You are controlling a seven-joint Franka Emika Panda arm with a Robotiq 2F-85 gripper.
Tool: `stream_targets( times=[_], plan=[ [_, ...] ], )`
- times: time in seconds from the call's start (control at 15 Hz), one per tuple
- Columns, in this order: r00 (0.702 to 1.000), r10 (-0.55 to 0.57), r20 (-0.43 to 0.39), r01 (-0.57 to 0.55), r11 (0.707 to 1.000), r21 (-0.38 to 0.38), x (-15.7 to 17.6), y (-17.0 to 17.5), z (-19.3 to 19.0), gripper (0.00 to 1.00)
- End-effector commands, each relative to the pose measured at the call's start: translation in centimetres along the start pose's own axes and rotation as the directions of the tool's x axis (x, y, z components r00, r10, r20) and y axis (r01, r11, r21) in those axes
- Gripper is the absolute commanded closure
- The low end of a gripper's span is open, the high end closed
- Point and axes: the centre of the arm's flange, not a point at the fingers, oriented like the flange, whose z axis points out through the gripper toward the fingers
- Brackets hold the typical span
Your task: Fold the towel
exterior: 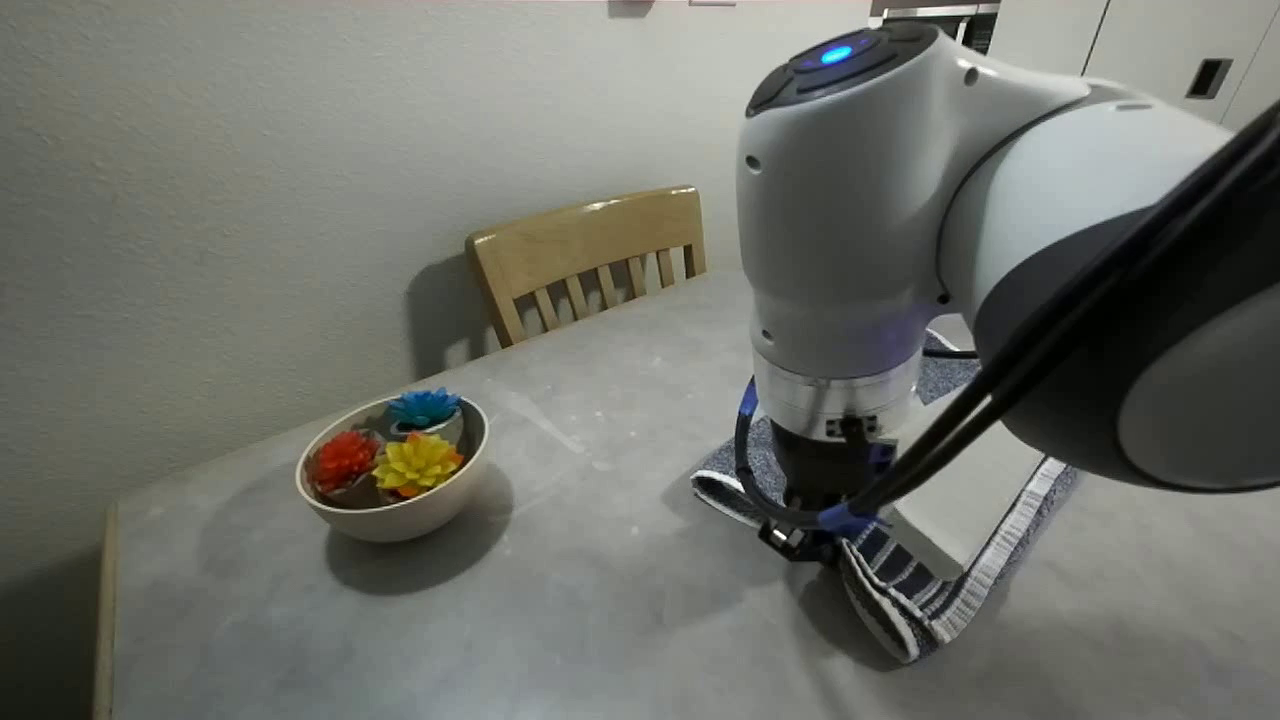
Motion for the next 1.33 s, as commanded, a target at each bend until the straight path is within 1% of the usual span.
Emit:
stream_targets(
  times=[0.0, 0.13, 0.27, 0.4, 0.6, 0.87, 1.27],
  plan=[
    [0.991, -0.129, 0.046, 0.126, 0.990, 0.069, -0.3, 0.6, -1.5, 0.98],
    [0.971, -0.230, 0.061, 0.223, 0.968, 0.114, -0.3, 0.7, -2.5, 0.98],
    [0.942, -0.326, 0.079, 0.313, 0.939, 0.141, -0.6, 0.9, -3.7, 0.98],
    [0.910, -0.404, 0.095, 0.387, 0.908, 0.158, -0.7, 1.7, -5.0, 0.98],
    [0.855, -0.506, 0.108, 0.484, 0.856, 0.178, -0.9, 4.0, -7.2, 0.98],
    [0.799, -0.592, 0.107, 0.569, 0.801, 0.185, -0.5, 7.9, -9.9, 0.98],
    [0.733, -0.672, 0.106, 0.643, 0.735, 0.215, 0.2, 14.5, -12.1, 0.98]
  ],
)
